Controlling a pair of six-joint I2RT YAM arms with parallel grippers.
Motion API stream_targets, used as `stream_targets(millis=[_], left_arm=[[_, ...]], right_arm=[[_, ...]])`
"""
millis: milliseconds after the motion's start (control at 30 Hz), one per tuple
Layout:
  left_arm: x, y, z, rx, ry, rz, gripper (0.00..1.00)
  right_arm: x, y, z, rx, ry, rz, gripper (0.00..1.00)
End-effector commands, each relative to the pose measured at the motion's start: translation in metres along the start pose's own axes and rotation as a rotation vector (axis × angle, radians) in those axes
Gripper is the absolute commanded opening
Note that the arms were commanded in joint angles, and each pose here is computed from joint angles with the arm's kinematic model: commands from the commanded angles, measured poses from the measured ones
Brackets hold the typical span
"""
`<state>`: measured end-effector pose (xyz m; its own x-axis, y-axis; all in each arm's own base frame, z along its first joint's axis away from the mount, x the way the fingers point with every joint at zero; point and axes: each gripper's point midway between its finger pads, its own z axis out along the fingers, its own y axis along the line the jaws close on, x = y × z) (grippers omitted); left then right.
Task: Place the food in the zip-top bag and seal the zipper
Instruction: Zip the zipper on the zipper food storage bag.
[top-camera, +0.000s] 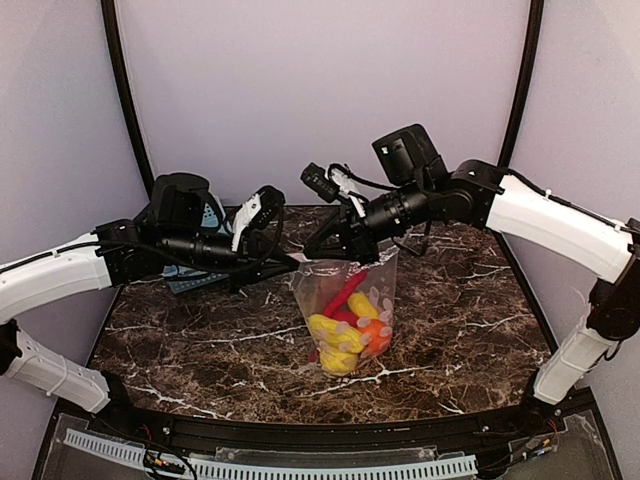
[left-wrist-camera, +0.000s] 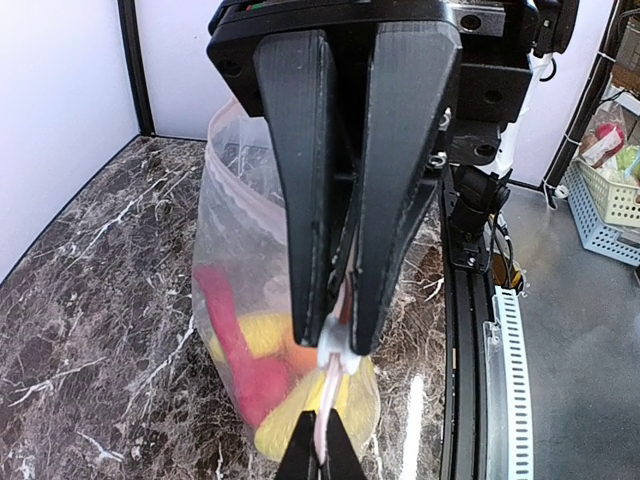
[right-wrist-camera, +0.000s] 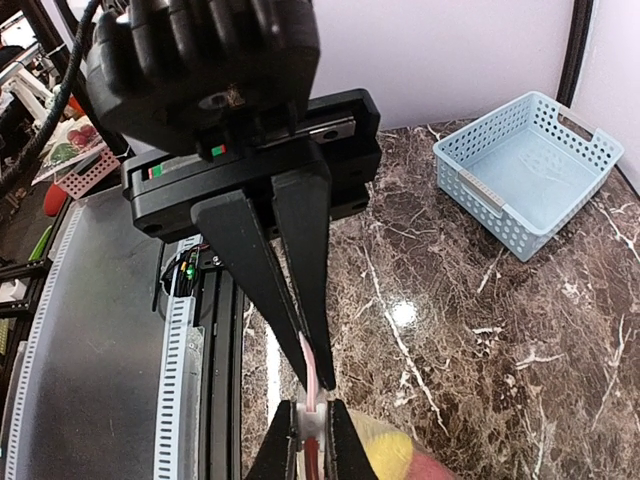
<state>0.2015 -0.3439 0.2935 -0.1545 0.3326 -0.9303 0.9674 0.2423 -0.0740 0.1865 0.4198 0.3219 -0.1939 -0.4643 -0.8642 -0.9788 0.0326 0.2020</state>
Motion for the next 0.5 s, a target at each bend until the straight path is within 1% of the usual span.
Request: stream_targets(millis=[0, 300, 467], left_arm=[[-0.01, 0.008, -0.016, -0.079, -0.011, 0.003, 0.01], [-0.007, 0.024, -0.021, -0.16, -0.002, -0.035, 0.01], [-0.009, 0.033, -0.025, -0.198, -0.02, -0.066, 0.01]], right_arm=[[-0.008, 0.004, -0.019, 0.032, -0.042, -0.012, 0.0], [-0.009, 0.003, -0.028, 0.068, -0.073, -0.017, 0.0], [-0.009, -0.002, -0.032, 0.11, -0.078, -0.016, 0.0]])
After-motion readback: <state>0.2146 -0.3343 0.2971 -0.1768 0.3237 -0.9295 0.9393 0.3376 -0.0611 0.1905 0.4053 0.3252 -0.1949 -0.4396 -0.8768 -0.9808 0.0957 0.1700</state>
